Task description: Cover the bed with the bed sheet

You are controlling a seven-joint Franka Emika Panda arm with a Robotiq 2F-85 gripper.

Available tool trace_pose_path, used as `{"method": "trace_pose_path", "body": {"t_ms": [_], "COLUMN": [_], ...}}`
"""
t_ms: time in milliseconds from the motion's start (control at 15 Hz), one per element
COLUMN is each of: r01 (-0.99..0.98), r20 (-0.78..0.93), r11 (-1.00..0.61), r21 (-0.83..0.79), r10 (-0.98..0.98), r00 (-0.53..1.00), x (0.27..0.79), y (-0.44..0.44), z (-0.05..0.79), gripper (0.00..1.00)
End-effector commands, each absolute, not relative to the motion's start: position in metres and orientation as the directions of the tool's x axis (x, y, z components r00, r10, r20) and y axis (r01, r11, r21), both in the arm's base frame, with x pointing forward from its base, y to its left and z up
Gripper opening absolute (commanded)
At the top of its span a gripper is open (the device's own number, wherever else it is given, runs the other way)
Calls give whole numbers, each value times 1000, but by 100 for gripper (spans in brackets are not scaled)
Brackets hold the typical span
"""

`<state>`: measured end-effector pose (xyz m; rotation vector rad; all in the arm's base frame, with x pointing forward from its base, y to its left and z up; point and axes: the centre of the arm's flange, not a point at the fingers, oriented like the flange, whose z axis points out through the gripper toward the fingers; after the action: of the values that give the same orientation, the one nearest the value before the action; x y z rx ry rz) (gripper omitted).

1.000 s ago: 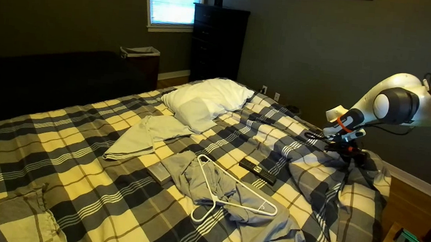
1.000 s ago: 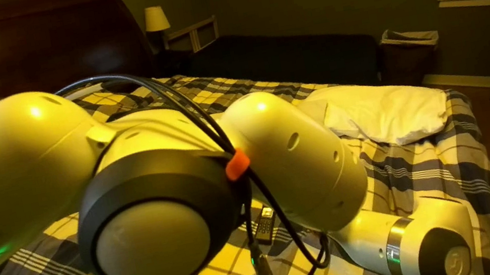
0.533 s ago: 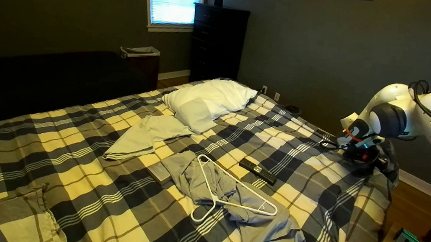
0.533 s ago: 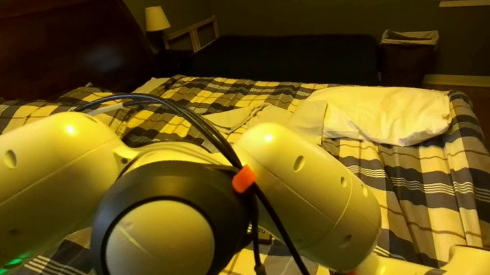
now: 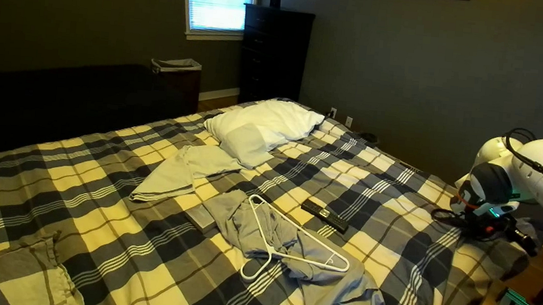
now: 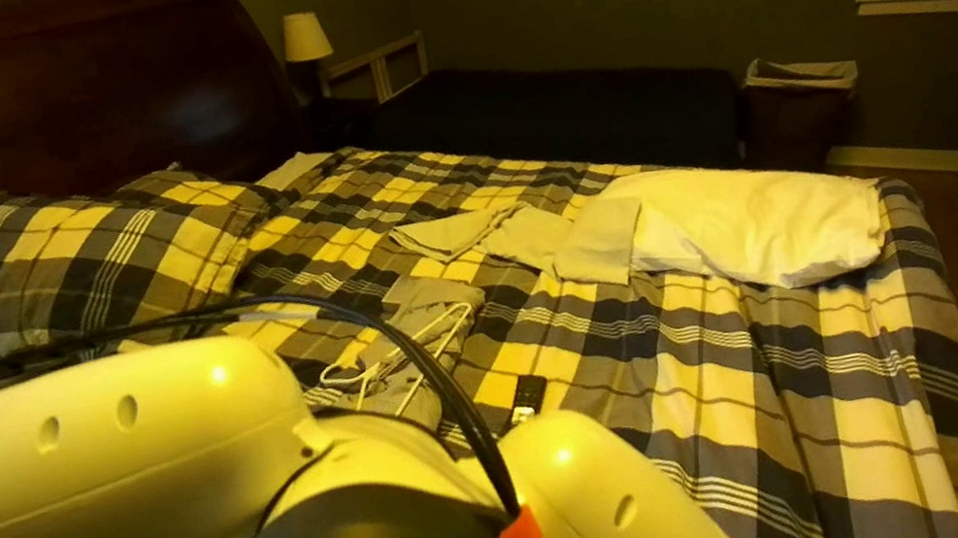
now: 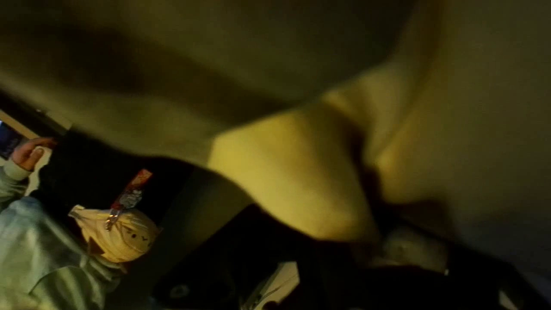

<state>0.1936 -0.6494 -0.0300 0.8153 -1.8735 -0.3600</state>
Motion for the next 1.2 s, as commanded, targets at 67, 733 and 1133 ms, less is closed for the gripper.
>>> {"method": "trace_pose_path", "body": {"t_ms": [67,733,1133], "r01": [-293,-703,-903], "r20": [732,576,473], "r11": [800,650,350], "r21": [524,289,250], "r10": [-599,-705,-858], "r00": [-326,-414,-202], "x": [195,365,460], "y": [-682,-617,-519], "z": [-36,119,160], "gripper": [48,100,100]}}
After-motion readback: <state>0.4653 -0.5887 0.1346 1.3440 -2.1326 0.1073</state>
